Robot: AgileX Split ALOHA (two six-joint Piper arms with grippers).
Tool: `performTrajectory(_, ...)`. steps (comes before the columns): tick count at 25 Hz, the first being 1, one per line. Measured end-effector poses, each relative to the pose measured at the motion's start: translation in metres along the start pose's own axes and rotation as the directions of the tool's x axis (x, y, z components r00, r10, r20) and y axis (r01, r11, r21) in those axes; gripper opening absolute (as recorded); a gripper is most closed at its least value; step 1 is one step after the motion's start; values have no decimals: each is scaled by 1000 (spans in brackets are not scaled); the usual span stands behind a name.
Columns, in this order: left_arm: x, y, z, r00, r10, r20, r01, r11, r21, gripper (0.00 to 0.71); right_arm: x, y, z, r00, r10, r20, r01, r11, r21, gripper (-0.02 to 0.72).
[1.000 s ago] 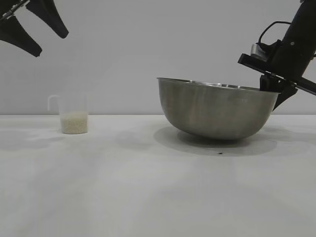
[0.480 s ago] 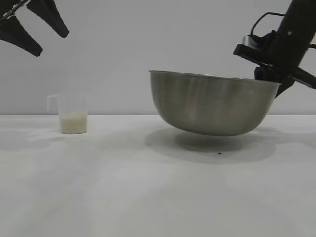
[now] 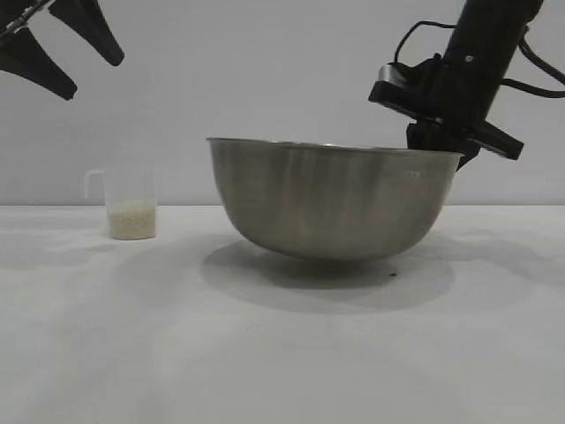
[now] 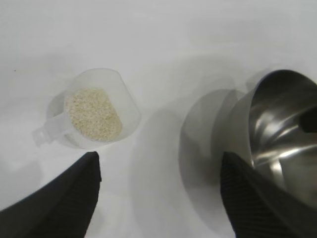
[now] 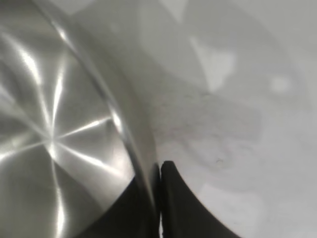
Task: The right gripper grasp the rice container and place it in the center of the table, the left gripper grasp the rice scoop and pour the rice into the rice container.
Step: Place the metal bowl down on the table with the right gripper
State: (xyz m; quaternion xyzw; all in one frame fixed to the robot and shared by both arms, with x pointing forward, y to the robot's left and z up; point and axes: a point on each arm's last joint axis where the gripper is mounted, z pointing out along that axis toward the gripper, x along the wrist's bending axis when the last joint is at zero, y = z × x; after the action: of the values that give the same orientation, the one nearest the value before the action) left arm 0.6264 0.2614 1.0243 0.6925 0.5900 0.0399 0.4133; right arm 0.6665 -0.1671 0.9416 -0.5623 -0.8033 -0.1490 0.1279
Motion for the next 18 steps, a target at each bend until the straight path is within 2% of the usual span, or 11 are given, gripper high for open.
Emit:
performTrajectory(6,0,0,0,1000,-1,0,1,1000,-2,451,16,1,7,999,-47,13,47,999,4,0)
performTrajectory(18,0,0,0,1000,-6,1,6,1000,-3,451,15,6,7,998,-52,32,53,998,-41,0)
